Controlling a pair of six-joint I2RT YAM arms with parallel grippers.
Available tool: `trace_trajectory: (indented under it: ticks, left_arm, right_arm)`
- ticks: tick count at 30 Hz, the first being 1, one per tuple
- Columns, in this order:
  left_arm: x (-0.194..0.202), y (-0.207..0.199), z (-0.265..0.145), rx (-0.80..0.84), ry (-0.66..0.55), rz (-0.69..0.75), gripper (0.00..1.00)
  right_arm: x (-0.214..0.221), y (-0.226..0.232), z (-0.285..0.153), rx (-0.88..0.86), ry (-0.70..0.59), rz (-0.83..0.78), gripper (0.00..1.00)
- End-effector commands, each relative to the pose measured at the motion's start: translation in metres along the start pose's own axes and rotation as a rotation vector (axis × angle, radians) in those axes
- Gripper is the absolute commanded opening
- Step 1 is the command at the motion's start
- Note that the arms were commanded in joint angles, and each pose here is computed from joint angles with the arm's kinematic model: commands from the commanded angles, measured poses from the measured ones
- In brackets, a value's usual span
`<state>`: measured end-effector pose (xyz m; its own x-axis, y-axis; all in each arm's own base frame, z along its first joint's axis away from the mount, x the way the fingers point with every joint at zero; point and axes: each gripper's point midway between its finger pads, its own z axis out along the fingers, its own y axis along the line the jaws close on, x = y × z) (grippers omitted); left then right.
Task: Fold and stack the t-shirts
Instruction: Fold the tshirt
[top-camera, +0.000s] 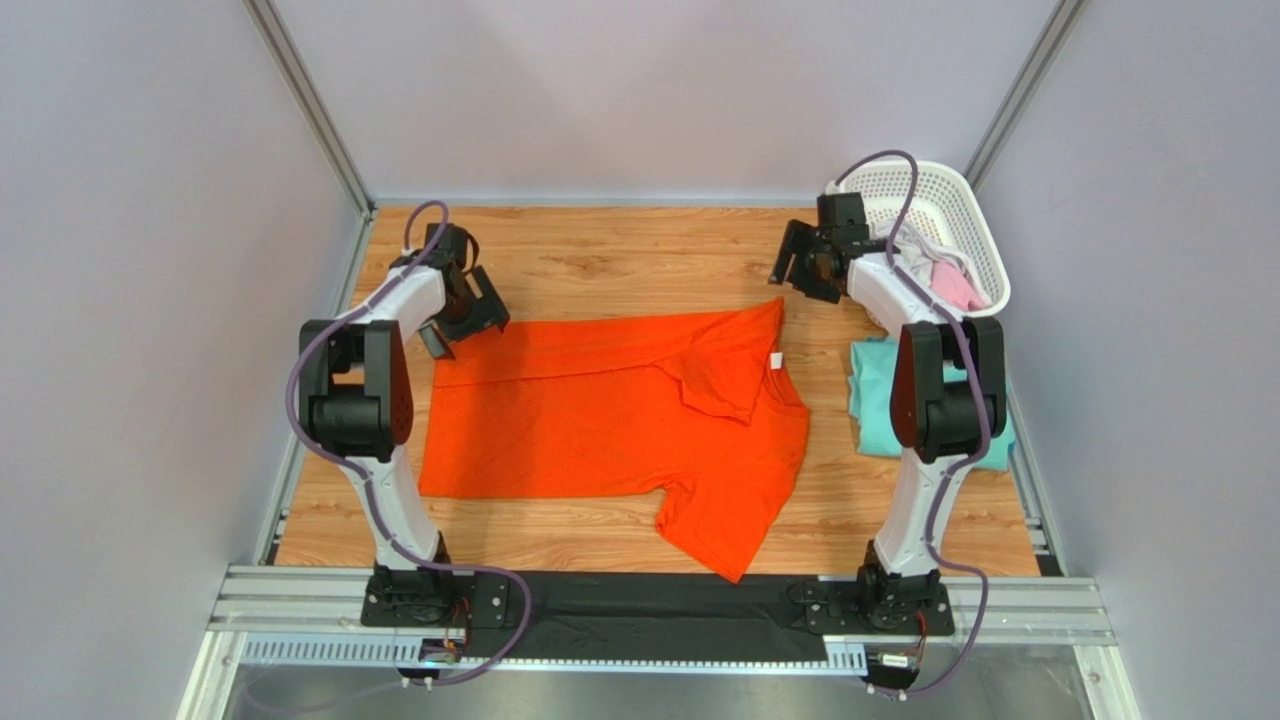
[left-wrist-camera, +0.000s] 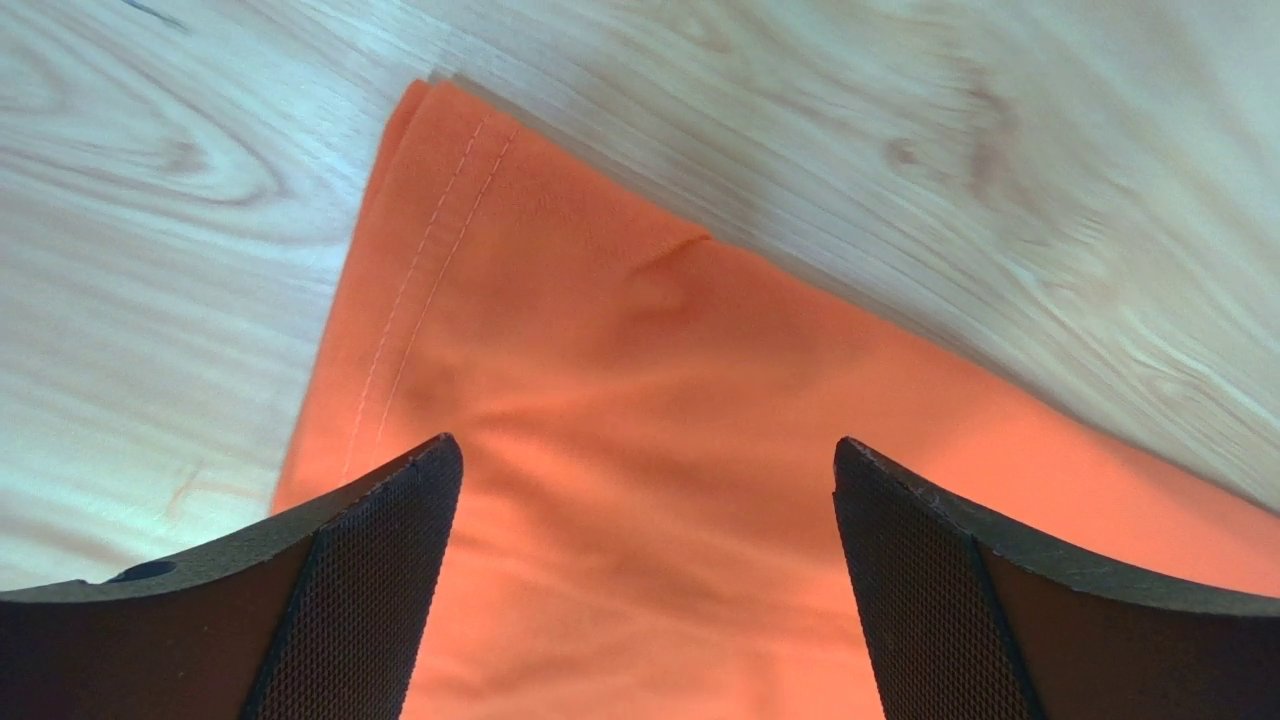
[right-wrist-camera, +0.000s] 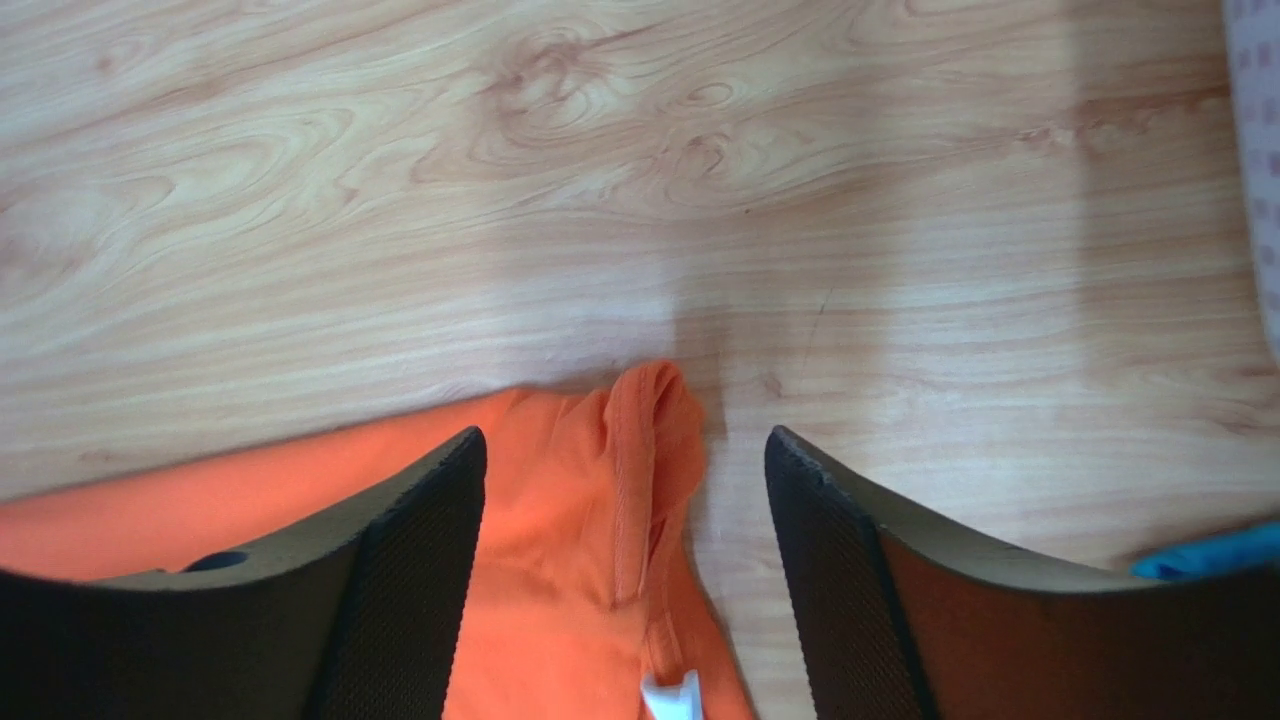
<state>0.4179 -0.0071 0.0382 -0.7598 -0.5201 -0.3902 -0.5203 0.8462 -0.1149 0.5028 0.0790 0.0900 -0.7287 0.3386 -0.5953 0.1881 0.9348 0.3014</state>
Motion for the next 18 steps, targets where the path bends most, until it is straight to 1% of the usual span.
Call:
trace_trajectory:
  ticks: [1,3,4,5,6,7,9,10,12,13,15,16,18]
  left_arm:
    - [-0.051,-0.016,-0.076,0.096,-0.163,0.008,1.00]
    - [-0.053,-0.015,-0.092,0.109,-0.184,0.005,1.00]
    - [-0.050,-0.012,-0.105,0.124,-0.198,-0.002,1.00]
    - [-0.046,-0.010,-0.110,0.131,-0.201,-0.003,1.00]
    - [-0.042,-0.008,-0.116,0.138,-0.204,-0.005,1.00]
    - [-0.030,-0.001,-0.121,0.145,-0.196,-0.015,1.00]
    - [-0.012,0.007,-0.123,0.146,-0.179,-0.026,1.00]
    - [0.008,0.017,-0.122,0.145,-0.153,-0.031,1.00]
    - [0.027,0.025,-0.120,0.153,-0.139,-0.047,1.00]
    - [0.047,0.036,-0.117,0.149,-0.123,-0.053,1.00]
    - [0.056,0.042,-0.122,0.169,-0.160,-0.071,1.00]
    - [0.072,0.051,-0.114,0.153,-0.133,-0.075,1.00]
    - [0.079,0.057,-0.119,0.162,-0.150,-0.085,1.00]
  right_arm:
    - [-0.045,0.037,-0.081,-0.133,-0.131,-0.089,0.83]
    - [-0.027,0.043,-0.094,-0.167,-0.100,-0.119,1.00]
    - [-0.014,0.052,-0.101,-0.191,-0.085,-0.155,1.00]
    - [-0.011,0.060,-0.117,-0.212,-0.106,-0.177,1.00]
    - [0.010,0.059,-0.116,-0.212,-0.071,-0.199,1.00]
    - [0.027,0.072,-0.120,-0.240,-0.053,-0.241,1.00]
    - [0.055,0.081,-0.124,-0.273,-0.014,-0.278,1.00]
    - [0.073,0.097,-0.127,-0.320,0.019,-0.310,1.00]
    - [0.094,0.105,-0.120,-0.337,0.059,-0.354,1.00]
    - [0.106,0.115,-0.119,-0.339,0.073,-0.393,1.00]
    - [0.122,0.125,-0.112,-0.338,0.106,-0.428,1.00]
    - [0.133,0.135,-0.106,-0.345,0.132,-0.449,1.00]
    - [0.144,0.142,-0.098,-0.346,0.166,-0.458,1.00]
